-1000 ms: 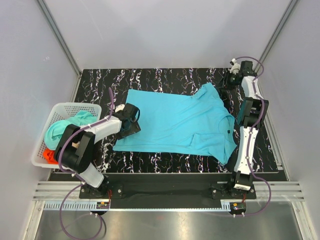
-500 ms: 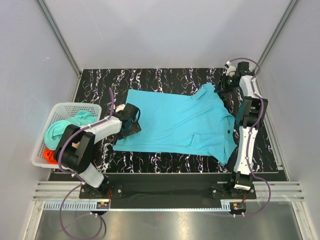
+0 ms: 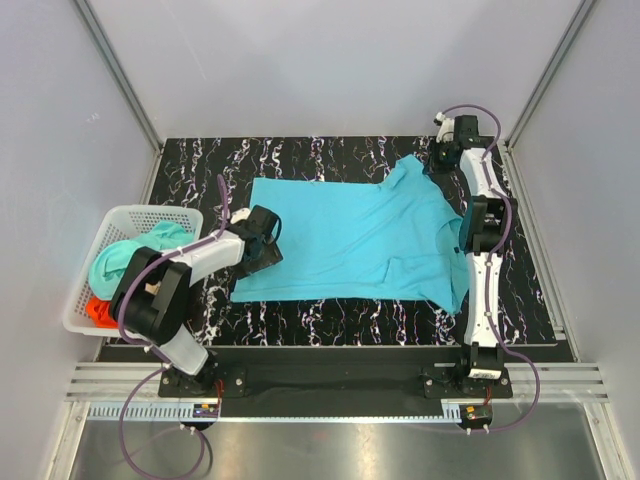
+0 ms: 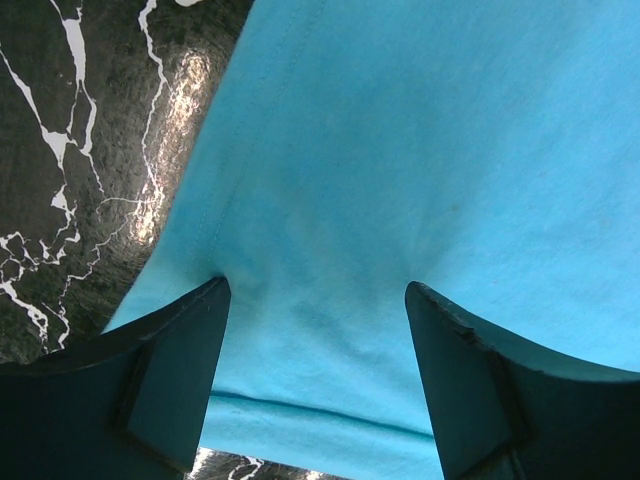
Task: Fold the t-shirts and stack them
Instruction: Flatten the tshirt out
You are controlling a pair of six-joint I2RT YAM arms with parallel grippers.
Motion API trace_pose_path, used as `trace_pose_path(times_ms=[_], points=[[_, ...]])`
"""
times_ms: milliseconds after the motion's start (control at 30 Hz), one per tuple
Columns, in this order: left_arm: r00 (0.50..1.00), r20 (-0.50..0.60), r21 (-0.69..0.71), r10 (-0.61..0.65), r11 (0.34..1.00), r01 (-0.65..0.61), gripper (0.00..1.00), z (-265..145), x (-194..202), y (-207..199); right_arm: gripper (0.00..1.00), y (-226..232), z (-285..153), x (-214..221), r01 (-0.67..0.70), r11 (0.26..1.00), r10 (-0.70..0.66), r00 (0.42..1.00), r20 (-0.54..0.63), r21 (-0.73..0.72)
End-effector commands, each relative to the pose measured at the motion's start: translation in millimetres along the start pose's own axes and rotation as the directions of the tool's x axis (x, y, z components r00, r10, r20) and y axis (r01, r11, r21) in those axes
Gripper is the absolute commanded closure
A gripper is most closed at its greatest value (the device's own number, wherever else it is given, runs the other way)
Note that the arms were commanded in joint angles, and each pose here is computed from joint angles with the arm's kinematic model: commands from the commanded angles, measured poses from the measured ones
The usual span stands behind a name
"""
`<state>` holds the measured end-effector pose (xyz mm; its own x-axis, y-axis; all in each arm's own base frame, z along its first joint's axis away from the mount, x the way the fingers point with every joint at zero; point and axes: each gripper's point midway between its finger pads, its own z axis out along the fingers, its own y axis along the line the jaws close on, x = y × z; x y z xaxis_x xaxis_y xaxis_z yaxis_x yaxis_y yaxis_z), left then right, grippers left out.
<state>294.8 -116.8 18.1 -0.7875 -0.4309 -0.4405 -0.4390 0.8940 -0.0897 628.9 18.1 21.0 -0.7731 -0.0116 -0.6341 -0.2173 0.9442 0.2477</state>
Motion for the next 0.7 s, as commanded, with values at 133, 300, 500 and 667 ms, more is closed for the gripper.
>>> trace_pose_path(times_ms=[133, 300, 500, 667], points=[[0.999, 0.028, -0.008, -0.033, 0.999, 0.033, 0.23, 3.2, -13.7, -14.2, 0.99, -22.2, -0.3, -45.2, 0.062, 0.993, -0.077, 0.985, 0.154, 0.099], [0.995, 0.095, 0.037, 0.029, 0.999, -0.033, 0.23, -17.6, -38.2, -29.5, 0.7, -18.3, -22.6, -61.5, 0.032, 0.992, -0.055, 0.981, 0.185, 0.125], [0.968, 0.23, 0.089, 0.101, 0.988, -0.124, 0.23, -71.2, -84.9, -46.7, 0.48, 4.0, -114.7, -100.6, -0.043, 0.98, -0.01, 0.965, 0.263, 0.193], [0.957, 0.265, 0.164, 0.119, 0.972, -0.167, 0.2, -97.2, -90.3, -50.4, 0.48, 18.4, -165.7, -56.3, -0.207, 0.945, 0.173, 0.973, 0.15, 0.252]])
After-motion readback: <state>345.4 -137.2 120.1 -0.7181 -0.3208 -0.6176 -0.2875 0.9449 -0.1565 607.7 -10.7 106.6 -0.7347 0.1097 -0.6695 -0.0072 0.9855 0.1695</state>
